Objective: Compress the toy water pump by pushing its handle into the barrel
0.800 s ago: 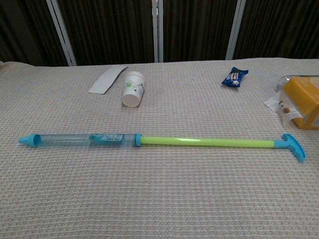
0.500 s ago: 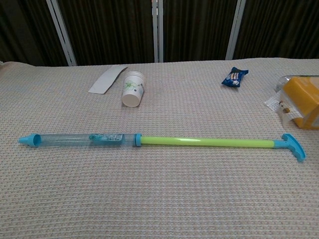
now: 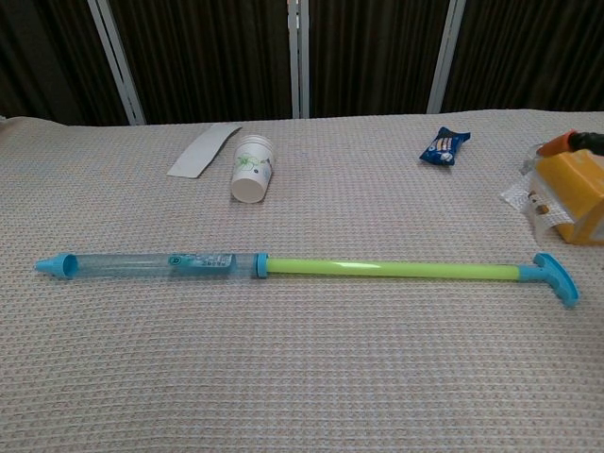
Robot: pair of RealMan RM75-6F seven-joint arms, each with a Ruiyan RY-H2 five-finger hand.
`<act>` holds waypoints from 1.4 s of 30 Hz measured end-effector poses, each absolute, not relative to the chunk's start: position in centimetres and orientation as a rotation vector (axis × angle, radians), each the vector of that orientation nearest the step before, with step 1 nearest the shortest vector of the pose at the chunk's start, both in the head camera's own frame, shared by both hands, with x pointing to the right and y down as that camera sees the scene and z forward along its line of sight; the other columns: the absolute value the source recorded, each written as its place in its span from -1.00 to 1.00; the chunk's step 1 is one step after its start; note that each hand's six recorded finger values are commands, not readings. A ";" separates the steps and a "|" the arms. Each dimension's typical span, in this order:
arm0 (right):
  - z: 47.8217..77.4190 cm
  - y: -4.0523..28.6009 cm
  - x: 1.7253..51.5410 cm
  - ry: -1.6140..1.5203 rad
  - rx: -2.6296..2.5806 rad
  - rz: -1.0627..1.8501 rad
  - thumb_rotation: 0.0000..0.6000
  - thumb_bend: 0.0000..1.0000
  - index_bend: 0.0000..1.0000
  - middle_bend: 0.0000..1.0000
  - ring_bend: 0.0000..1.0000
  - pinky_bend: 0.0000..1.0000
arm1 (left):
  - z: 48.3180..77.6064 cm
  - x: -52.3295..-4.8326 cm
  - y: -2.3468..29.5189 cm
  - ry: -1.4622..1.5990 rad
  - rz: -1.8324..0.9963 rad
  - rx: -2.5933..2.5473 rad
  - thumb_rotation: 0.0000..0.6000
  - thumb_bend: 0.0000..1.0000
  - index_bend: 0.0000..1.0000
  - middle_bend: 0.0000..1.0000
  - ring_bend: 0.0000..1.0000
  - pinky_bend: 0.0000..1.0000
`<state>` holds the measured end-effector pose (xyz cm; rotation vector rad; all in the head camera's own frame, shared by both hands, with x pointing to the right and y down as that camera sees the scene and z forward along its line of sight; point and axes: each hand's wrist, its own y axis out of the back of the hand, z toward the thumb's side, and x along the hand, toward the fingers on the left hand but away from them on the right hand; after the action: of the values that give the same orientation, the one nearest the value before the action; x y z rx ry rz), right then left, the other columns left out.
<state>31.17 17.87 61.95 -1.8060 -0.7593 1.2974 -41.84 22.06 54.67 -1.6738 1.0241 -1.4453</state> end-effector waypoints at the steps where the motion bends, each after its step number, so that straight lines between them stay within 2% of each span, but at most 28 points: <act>1: 62.7 17.6 30.5 -0.739 -1.836 1.297 1.00 -1.00 -0.42 1.00 1.00 1.00 | 54.9 -41.8 22.0 1.021 -1.452 -1.675 1.00 -1.00 -1.00 -1.00 -1.00 -1.00; 7: 66.3 16.0 28.1 -0.681 -1.925 1.332 1.00 -1.00 -0.26 1.00 1.00 1.00 | 55.8 -41.8 22.0 1.001 -1.484 -1.670 1.00 -1.00 -1.00 -1.00 -1.00 -1.00; 13: 69.5 15.1 26.8 -0.678 -1.953 1.407 1.00 -0.80 -0.14 1.00 1.00 1.00 | 56.2 -41.9 21.9 0.992 -1.501 -1.662 1.00 -1.00 -1.00 -1.00 -1.00 -1.00; 19: 71.4 15.0 26.7 -0.632 -1.904 1.468 1.00 -0.65 0.00 1.00 1.00 1.00 | 56.4 -42.0 21.9 0.989 -1.510 -1.659 1.00 -1.00 -1.00 -1.00 -1.00 -1.00; 42: 73.3 15.2 28.2 -0.550 -1.805 1.539 1.00 -0.48 0.06 1.00 1.00 1.00 | 56.6 -42.0 21.9 0.982 -1.520 -1.658 1.00 -1.00 -1.00 -1.00 -1.00 -1.00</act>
<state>28.23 15.23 73.32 -1.8046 -0.5495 1.5388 -42.04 21.88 56.63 -1.6581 0.9818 -1.5196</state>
